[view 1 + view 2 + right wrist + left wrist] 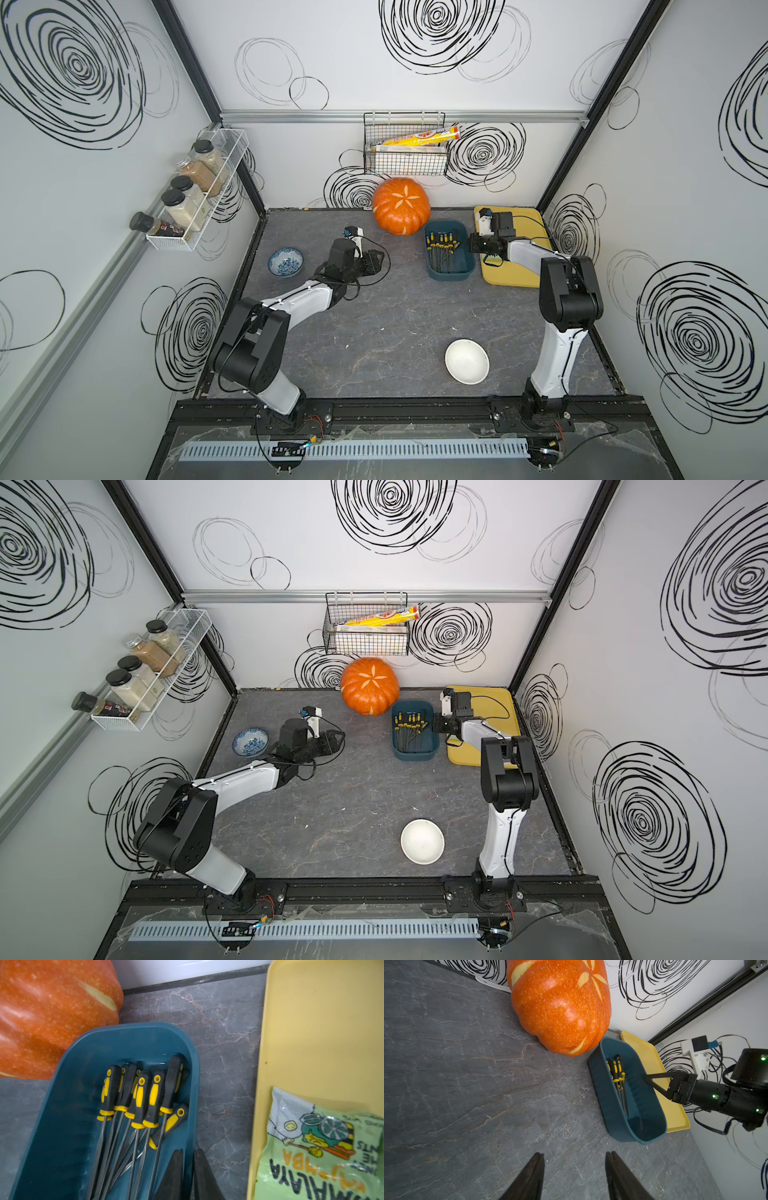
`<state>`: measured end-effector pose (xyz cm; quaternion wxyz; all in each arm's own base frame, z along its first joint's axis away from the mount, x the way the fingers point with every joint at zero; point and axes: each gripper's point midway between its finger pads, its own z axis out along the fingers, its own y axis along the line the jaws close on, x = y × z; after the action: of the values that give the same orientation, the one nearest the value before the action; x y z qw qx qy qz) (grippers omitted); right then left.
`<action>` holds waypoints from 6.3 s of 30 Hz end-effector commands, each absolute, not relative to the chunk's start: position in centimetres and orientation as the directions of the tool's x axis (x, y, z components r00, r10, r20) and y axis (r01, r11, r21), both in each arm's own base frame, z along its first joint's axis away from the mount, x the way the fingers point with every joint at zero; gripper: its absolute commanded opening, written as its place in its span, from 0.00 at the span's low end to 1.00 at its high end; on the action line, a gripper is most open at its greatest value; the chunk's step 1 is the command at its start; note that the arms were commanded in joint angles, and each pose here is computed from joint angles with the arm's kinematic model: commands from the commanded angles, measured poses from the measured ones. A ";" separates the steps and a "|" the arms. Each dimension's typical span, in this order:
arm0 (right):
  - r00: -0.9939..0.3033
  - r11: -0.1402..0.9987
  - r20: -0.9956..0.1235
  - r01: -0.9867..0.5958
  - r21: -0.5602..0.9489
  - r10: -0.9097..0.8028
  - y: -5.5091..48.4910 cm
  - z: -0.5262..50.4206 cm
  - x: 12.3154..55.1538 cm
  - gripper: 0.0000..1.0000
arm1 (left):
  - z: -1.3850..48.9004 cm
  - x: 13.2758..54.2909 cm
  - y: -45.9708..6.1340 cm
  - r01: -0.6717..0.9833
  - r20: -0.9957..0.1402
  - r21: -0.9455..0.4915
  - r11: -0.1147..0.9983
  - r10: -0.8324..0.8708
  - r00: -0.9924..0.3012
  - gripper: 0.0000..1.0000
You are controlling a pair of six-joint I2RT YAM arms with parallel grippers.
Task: Take the file tool out of the storage box
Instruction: Move the storage box to the center of the board, then pick up the file tool from the storage box.
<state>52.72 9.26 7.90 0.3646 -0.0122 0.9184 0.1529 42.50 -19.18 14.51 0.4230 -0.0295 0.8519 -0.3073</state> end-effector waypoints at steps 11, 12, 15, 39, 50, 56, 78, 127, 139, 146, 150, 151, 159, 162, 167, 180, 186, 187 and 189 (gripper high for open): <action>-0.779 0.954 -0.619 -0.101 0.283 0.101 11.3 7.4 45.5 0.03 | 14.0 40.2 -21.4 0.257 -0.663 -0.632 0.731 -0.339 -0.667 0.47; -0.786 0.953 -0.610 -0.099 0.287 0.102 11.7 7.2 44.6 0.03 | 13.8 39.8 -21.8 0.262 -0.660 -0.635 0.726 -0.335 -0.672 0.46; -0.803 0.940 -0.583 -0.095 0.326 0.121 12.6 6.7 42.4 0.03 | 13.4 38.3 -22.9 0.281 -0.650 -0.647 0.709 -0.321 -0.688 0.44; -0.813 0.830 -0.581 -0.288 0.478 0.052 23.4 8.8 35.1 0.08 | 9.6 33.7 -21.0 0.220 -0.614 -0.662 0.716 -0.350 -0.707 0.45; -0.817 0.805 -0.575 -0.309 0.506 0.048 24.3 9.0 34.5 0.12 | 8.1 34.4 -22.4 0.232 -0.579 -0.706 0.670 -0.355 -0.734 0.41; -0.829 0.793 -0.558 -0.319 0.518 0.031 24.9 8.7 33.9 0.16 | 7.6 35.7 -22.5 0.223 -0.585 -0.685 0.694 -0.342 -0.736 0.24; -0.838 0.814 -0.546 -0.315 0.487 0.003 24.6 7.7 33.9 0.36 | 7.4 37.6 -21.3 0.196 -0.577 -0.668 0.718 -0.334 -0.746 0.42; -0.819 0.884 -0.537 -0.389 0.258 -0.204 35.9 5.2 37.7 0.42 | 10.9 33.2 -19.3 0.277 -0.600 -0.728 0.627 -0.387 -0.700 0.44; -0.833 0.924 -0.504 -0.349 0.156 -0.230 35.6 2.8 38.4 0.42 | 10.9 33.0 -19.2 0.275 -0.603 -0.722 0.634 -0.384 -0.699 0.44; -0.842 0.942 -0.486 -0.322 0.100 -0.236 35.1 1.5 38.9 0.36 | 10.8 33.0 -19.1 0.271 -0.604 -0.719 0.639 -0.383 -0.699 0.44; -0.840 0.948 -0.494 -0.304 0.088 -0.224 34.8 1.6 39.2 0.25 | 11.0 33.0 -19.2 0.277 -0.607 -0.719 0.637 -0.381 -0.698 0.43; -0.836 0.948 -0.502 -0.304 0.092 -0.220 34.9 1.7 39.3 0.24 | 11.2 33.0 -19.2 0.279 -0.607 -0.720 0.635 -0.383 -0.696 0.43; -0.840 0.941 -0.508 -0.305 0.148 -0.193 35.9 2.5 39.2 0.13 | 11.4 32.9 -19.1 0.280 -0.613 -0.715 0.640 -0.383 -0.691 0.43; -0.820 0.928 -0.550 -0.316 0.197 -0.162 36.3 4.7 39.1 0.11 | 11.8 32.9 -19.1 0.286 -0.617 -0.717 0.636 -0.387 -0.686 0.43; -0.782 0.910 -0.611 -0.335 0.246 -0.122 36.4 8.9 39.0 0.10 | 12.9 32.6 -19.1 0.301 -0.621 -0.725 0.620 -0.397 -0.676 0.45; -0.646 0.838 -0.763 -0.423 0.344 -0.013 36.3 17.6 38.5 0.07 | 17.4 29.6 -20.1 0.443 -0.644 -0.753 0.486 -0.405 -0.649 0.57; -0.559 0.706 -0.823 -0.541 0.458 0.105 35.7 23.8 35.6 0.07 | 21.2 26.1 -21.7 0.607 -0.665 -0.744 0.279 -0.395 -0.634 0.63; -0.551 0.672 -0.822 -0.554 0.491 0.146 35.4 25.0 35.0 0.06 | 21.4 25.8 -21.9 0.616 -0.664 -0.744 0.259 -0.392 -0.637 0.63; -0.522 0.625 -0.831 -0.589 0.512 0.190 34.7 27.2 33.7 0.06 | 21.6 25.4 -22.6 0.633 -0.672 -0.736 0.240 -0.368 -0.642 0.65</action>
<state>34.78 34.39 21.47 0.4253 -0.1291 0.8324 0.3309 27.04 -21.33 17.97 0.3950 0.0385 0.7255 -0.5622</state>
